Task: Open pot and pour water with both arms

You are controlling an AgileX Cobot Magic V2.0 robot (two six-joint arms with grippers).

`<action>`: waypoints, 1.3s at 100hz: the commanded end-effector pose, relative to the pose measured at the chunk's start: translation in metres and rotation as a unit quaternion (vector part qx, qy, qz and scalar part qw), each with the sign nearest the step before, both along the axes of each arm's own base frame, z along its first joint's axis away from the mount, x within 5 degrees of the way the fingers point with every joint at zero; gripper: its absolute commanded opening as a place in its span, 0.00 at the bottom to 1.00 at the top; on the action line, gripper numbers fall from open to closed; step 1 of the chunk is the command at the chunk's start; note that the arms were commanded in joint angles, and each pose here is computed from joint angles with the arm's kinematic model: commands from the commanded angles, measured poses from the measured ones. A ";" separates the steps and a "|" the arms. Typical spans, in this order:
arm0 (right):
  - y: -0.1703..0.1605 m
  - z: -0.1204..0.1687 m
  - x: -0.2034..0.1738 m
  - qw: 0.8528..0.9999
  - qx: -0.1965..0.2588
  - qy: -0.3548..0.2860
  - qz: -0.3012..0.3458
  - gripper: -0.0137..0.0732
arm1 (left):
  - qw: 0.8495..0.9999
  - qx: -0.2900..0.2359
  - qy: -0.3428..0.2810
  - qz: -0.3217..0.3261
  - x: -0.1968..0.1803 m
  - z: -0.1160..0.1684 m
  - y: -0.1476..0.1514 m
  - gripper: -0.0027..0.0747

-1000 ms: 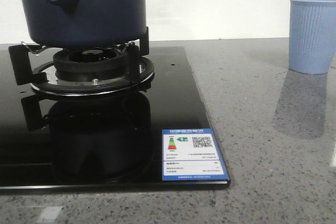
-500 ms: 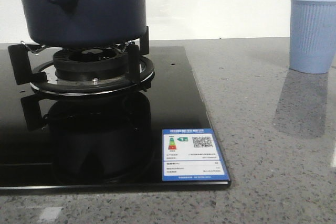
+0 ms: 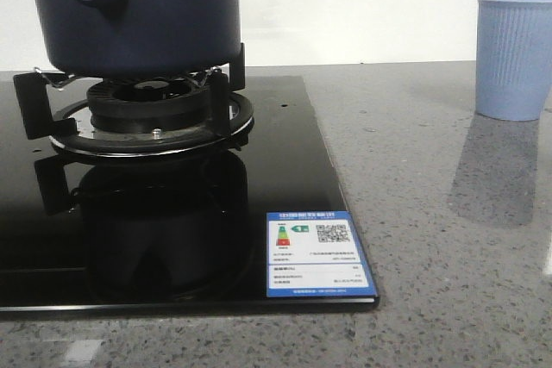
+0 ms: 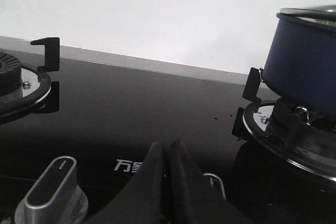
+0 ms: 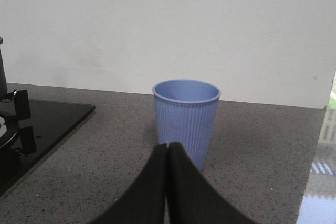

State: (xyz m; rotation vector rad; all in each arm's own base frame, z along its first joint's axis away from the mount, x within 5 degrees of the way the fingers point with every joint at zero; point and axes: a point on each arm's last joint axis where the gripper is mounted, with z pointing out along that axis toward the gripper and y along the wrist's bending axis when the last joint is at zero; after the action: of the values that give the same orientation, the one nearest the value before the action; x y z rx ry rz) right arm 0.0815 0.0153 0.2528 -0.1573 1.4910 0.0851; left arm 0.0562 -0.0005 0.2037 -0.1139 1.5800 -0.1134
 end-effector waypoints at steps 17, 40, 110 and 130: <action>-0.005 0.007 0.001 0.999 0.033 -0.005 -0.022 0.08 | 0.999 -0.007 -0.031 0.005 -0.001 -0.003 0.001 0.01; -0.018 0.008 0.002 0.994 0.038 -0.040 -0.094 0.08 | 0.999 -0.007 -0.031 0.005 -0.001 -0.003 0.001 0.01; -0.017 -0.059 -0.026 0.994 0.029 0.047 -0.095 0.08 | 1.000 -0.007 -0.030 0.005 -0.001 -0.003 0.001 0.01; -0.017 -0.059 -0.026 0.994 0.023 0.046 -0.095 0.08 | 1.000 -0.007 -0.030 0.005 -0.001 -0.003 0.001 0.01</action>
State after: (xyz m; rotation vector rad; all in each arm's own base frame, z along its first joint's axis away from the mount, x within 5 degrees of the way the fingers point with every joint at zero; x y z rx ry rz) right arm 0.0558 -0.0025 0.1952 0.0396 1.6524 -0.0193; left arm 0.0562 -0.0006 0.2032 -0.1137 1.5861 -0.1139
